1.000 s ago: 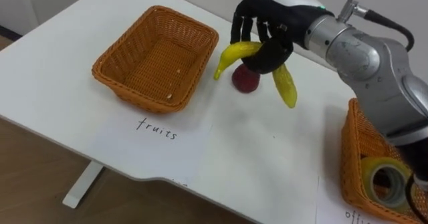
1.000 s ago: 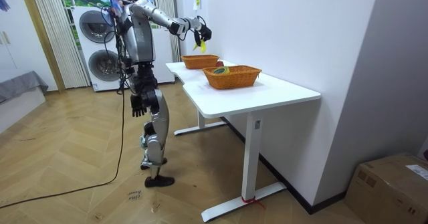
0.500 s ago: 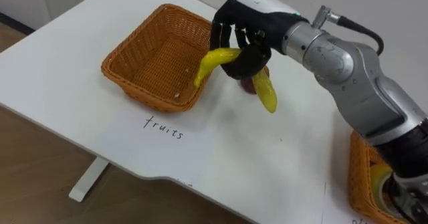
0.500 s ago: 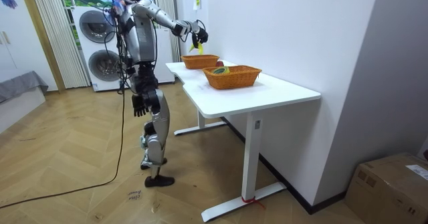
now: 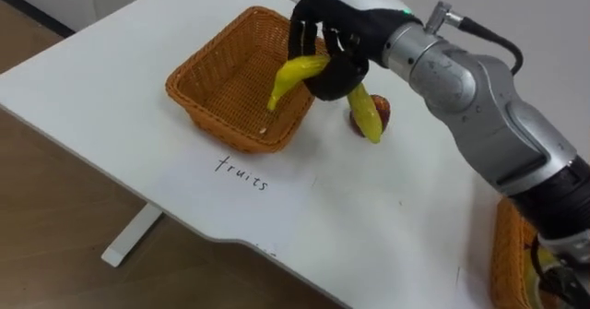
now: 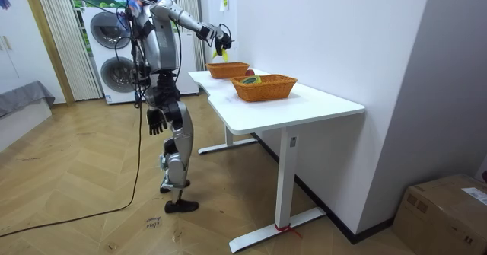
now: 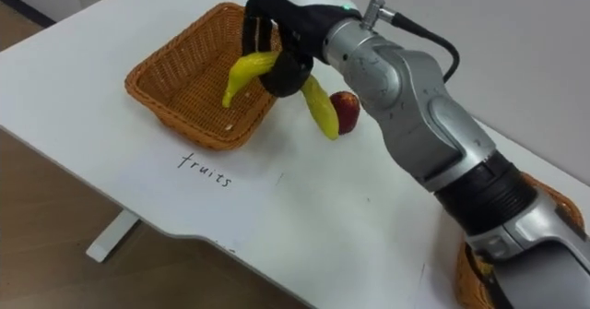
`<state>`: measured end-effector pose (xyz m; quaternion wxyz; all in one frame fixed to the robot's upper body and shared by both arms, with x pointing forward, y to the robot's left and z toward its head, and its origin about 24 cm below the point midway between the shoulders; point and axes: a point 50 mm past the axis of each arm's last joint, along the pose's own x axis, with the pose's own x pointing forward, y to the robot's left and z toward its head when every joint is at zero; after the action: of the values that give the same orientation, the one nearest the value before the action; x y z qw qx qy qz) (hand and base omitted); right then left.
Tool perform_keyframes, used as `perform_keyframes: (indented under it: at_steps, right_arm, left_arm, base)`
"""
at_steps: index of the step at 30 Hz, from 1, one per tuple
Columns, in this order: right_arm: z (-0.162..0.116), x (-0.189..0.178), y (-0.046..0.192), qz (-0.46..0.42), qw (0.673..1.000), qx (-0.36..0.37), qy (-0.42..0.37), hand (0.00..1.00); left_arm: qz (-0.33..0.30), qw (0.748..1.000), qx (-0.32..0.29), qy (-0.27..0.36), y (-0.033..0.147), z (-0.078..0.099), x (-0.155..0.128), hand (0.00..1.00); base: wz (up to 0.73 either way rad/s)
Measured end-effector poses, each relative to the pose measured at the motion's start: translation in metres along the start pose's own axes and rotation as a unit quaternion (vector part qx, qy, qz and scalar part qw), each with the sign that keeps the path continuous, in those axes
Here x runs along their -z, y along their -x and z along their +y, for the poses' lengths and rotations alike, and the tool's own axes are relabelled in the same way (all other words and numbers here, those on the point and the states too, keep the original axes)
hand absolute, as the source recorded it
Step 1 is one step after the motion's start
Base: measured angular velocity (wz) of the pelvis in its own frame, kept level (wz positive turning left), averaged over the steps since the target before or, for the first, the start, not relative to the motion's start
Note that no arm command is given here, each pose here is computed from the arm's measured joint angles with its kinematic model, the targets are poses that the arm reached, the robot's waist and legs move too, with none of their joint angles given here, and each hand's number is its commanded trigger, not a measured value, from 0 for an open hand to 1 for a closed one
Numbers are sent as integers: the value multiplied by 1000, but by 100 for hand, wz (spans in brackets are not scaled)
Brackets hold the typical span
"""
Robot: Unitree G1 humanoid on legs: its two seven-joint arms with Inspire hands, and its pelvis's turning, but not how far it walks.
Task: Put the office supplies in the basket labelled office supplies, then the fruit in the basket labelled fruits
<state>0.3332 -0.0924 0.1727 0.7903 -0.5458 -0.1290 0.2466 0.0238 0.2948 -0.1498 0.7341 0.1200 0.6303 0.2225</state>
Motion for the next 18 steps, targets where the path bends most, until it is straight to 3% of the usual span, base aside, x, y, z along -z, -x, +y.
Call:
perform_keyframes:
  at_steps: [18]
  right_arm:
    - [-11, -10, -11, -23, 997, 80, 4, 100]
  left_arm:
    - [-15, 1000, -7, -21, 1, 6, 0, 0]
  base:
    - [7]
